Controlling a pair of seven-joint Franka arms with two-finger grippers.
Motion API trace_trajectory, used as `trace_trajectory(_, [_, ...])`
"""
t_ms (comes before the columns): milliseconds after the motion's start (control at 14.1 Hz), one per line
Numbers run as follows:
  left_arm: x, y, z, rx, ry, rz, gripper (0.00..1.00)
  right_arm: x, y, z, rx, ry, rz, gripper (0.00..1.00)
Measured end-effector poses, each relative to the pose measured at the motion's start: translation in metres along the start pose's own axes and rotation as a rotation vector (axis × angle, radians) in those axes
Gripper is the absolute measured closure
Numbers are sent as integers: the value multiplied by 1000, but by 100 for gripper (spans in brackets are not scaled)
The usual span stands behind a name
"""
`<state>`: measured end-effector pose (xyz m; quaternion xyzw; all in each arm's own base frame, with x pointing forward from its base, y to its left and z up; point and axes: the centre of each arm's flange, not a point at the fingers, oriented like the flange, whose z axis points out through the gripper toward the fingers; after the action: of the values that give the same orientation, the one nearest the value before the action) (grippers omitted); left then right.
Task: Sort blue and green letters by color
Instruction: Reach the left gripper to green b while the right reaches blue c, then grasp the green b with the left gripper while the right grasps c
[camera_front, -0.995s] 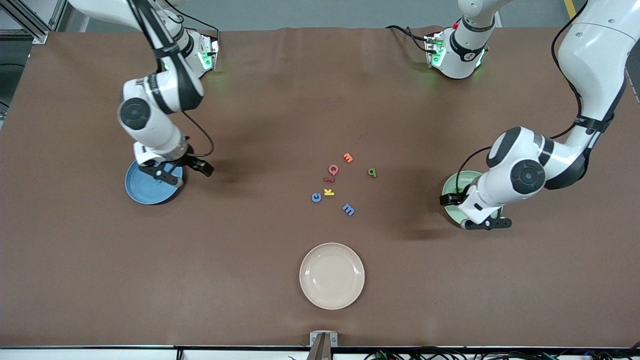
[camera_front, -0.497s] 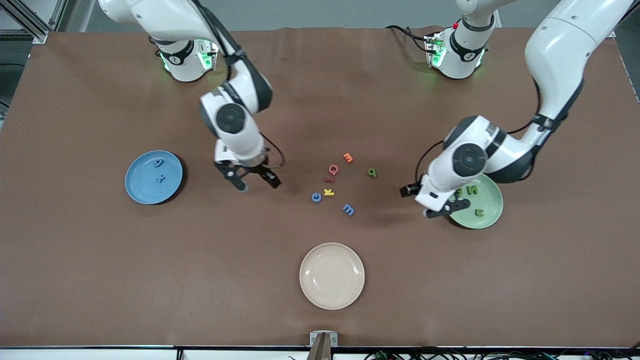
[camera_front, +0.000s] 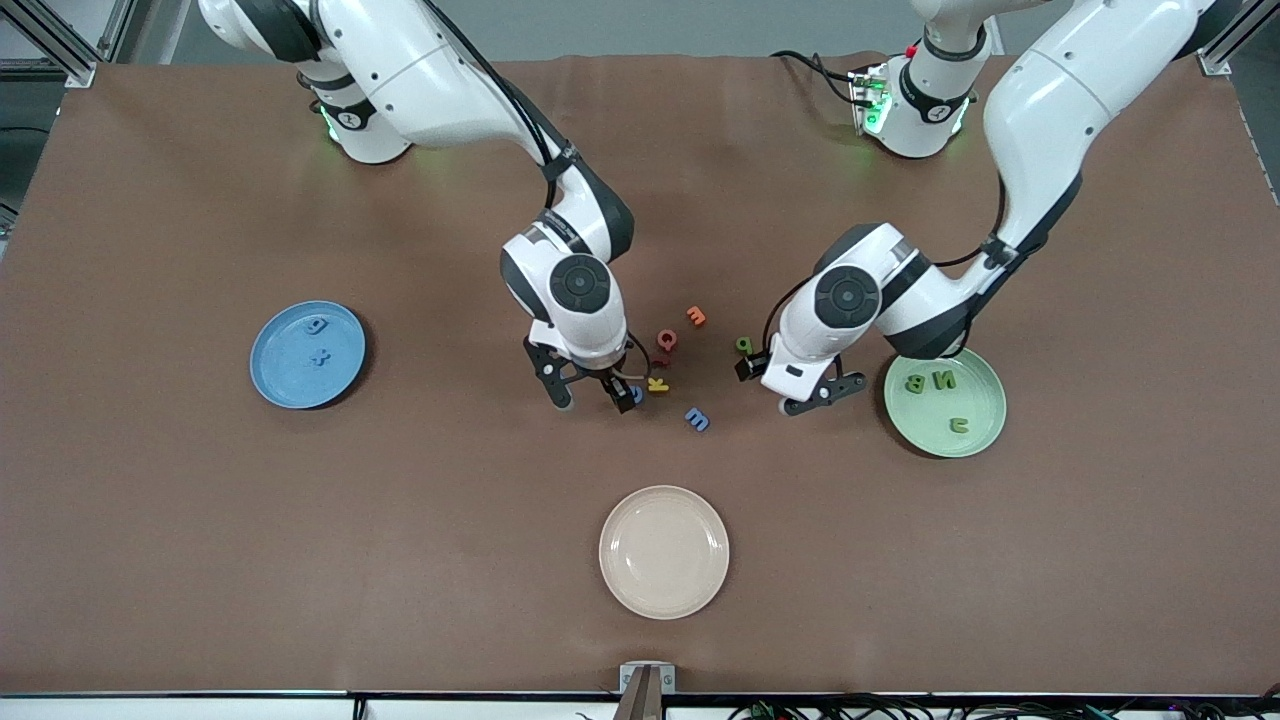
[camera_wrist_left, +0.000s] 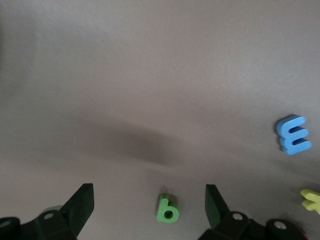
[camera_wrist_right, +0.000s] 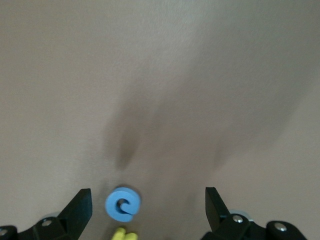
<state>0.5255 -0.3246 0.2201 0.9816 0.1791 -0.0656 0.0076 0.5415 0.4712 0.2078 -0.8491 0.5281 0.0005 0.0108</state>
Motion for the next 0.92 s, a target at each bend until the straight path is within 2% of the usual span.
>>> trace_trajectory(142, [-10,7,17,16,-6,-17,8,-7,-9,8,-4,4,38,0])
trace_trajectory(284, [-19,12,27,26,-19,-20,21,-9,-16,15,-6,8,58,0])
trace_trajectory(426, [-23,15,31,29,-25,-14,25,-9,-19,21,-9,12,67,0])
trace_trajectory(924, [-34,19,39,38,-38,3,31,-13,-16,36,-24,17,70,4])
